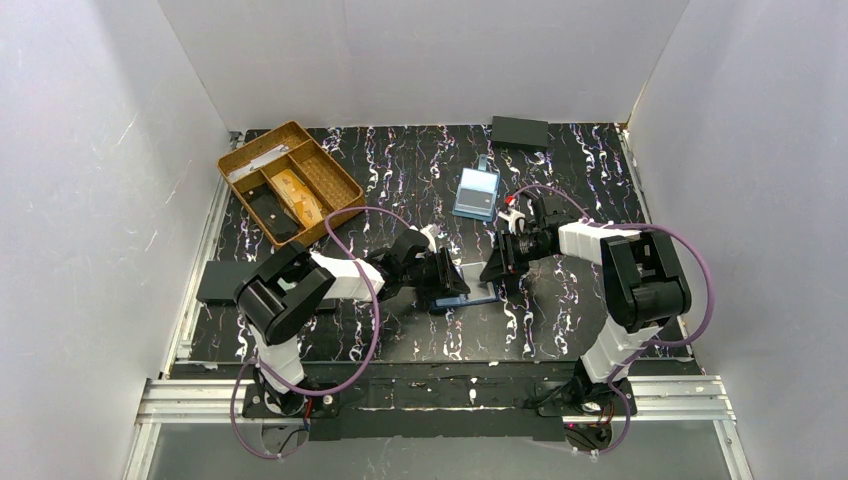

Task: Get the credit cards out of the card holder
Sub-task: Remove the credit card from the card holder.

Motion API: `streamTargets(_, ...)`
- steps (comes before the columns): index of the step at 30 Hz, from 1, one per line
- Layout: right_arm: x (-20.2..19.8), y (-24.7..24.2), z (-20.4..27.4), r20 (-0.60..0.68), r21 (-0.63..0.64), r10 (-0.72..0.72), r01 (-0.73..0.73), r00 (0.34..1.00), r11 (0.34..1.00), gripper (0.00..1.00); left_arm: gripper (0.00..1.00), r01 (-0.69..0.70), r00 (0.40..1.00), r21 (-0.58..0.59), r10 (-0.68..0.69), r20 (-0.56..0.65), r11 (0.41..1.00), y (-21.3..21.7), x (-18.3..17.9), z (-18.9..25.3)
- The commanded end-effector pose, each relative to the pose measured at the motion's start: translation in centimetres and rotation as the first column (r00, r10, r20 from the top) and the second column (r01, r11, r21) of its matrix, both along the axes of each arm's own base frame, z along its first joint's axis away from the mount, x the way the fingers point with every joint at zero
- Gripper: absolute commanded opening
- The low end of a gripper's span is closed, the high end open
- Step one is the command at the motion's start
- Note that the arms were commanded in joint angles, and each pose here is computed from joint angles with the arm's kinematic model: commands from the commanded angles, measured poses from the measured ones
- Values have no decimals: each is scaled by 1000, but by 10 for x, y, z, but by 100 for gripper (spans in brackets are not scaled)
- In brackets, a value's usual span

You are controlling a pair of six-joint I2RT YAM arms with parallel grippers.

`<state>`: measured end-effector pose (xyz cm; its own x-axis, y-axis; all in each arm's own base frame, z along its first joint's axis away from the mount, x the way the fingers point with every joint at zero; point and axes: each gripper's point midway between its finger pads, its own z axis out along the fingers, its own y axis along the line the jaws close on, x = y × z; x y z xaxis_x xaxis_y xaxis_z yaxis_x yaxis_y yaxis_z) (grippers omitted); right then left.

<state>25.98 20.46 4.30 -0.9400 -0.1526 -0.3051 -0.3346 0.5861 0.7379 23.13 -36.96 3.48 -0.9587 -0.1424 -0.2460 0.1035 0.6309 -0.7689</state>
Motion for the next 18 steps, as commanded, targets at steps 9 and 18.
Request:
streamTargets(9,-1,-8,-16,-54,-22,-26,25,998,999,30,32,-90,996,-14,90,24,996,-2,20,5)
streamTargets(18,3,-12,-17,-65,-18,-45,44,997,999,29,27,-122,992,0,122,-12,993,1,27,-8)
